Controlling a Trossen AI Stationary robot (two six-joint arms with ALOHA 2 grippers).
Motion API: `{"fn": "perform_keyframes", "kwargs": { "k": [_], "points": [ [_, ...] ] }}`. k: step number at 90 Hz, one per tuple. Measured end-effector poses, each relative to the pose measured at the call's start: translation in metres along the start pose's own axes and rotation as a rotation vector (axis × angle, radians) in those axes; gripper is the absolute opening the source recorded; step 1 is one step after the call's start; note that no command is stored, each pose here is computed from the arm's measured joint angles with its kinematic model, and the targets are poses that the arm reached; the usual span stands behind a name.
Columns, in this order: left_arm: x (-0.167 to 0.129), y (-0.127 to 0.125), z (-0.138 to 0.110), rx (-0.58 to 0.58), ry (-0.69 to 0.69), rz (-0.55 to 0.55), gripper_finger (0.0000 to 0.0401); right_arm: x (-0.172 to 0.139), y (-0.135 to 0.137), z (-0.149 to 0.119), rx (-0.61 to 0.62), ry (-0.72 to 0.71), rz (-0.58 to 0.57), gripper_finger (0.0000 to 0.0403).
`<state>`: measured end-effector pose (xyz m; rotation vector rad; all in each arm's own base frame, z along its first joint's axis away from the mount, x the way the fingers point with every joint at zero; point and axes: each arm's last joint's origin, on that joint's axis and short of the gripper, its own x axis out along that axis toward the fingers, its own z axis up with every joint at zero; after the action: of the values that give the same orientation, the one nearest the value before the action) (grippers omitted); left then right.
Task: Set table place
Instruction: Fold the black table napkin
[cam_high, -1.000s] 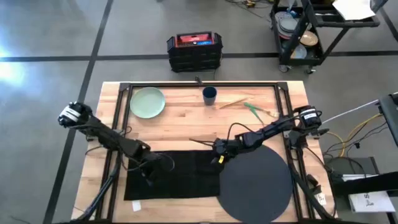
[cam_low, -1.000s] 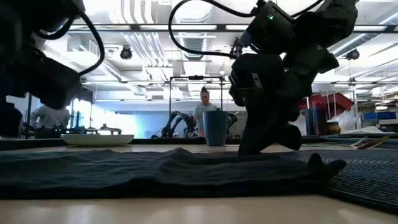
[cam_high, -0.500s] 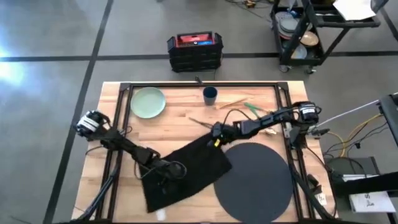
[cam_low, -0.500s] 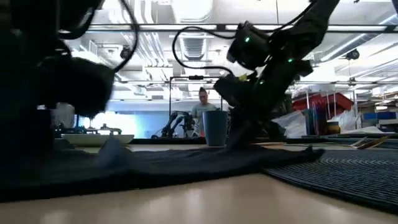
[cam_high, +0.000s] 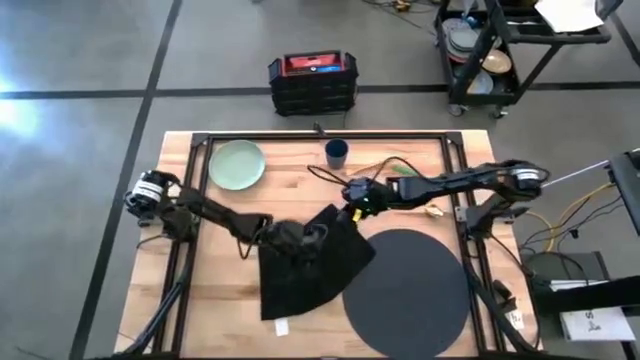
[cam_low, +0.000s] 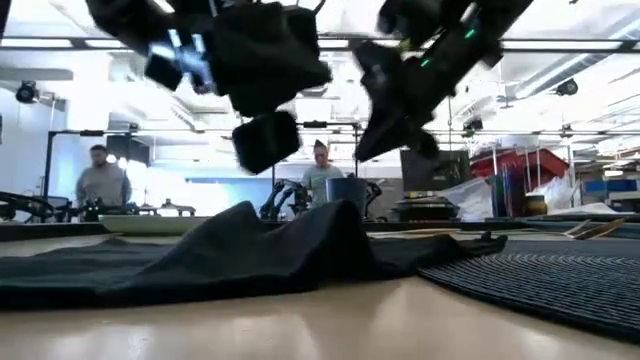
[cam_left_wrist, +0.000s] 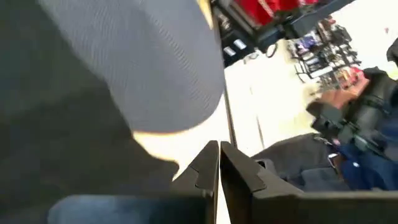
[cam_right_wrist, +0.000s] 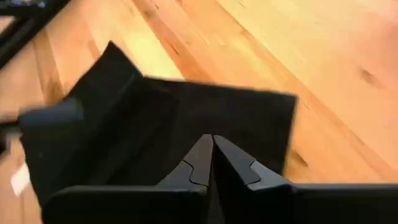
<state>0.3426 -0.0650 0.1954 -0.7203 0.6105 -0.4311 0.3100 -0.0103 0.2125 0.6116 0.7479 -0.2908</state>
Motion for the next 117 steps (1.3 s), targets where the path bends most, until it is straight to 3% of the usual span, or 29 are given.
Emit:
{"fn": "perform_keyframes", "kwargs": {
  "k": [6, 19, 26, 48, 83, 117],
  "points": [
    [-0.010, 0.008, 0.011, 0.029, 0.014, 0.075, 0.0000, -0.008, 0.004, -0.016, -0.001, 0.033, -0.017, 0.0000],
    [-0.031, 0.035, 0.032, 0.155, 0.068, 0.376, 0.0000, -0.014, 0.016, -0.049, 0.046, 0.064, -0.017, 0.0000],
    [-0.043, 0.051, 0.049, 0.231, 0.083, 0.442, 0.0000, -0.014, 0.024, -0.065, 0.079, 0.062, -0.027, 0.0000],
    [-0.064, 0.107, 0.075, 0.277, 0.184, 0.416, 0.0000, -0.015, 0.033, -0.085, 0.180, 0.026, -0.082, 0.0000],
    [-0.036, 0.147, 0.077, 0.316, 0.366, 0.369, 0.0000, -0.026, 0.028, -0.088, 0.272, -0.033, -0.178, 0.0000],
    [-0.045, 0.161, 0.068, 0.262, 0.513, 0.612, 0.0000, -0.035, 0.027, -0.085, 0.275, -0.050, -0.179, 0.0000]
  ]
}}
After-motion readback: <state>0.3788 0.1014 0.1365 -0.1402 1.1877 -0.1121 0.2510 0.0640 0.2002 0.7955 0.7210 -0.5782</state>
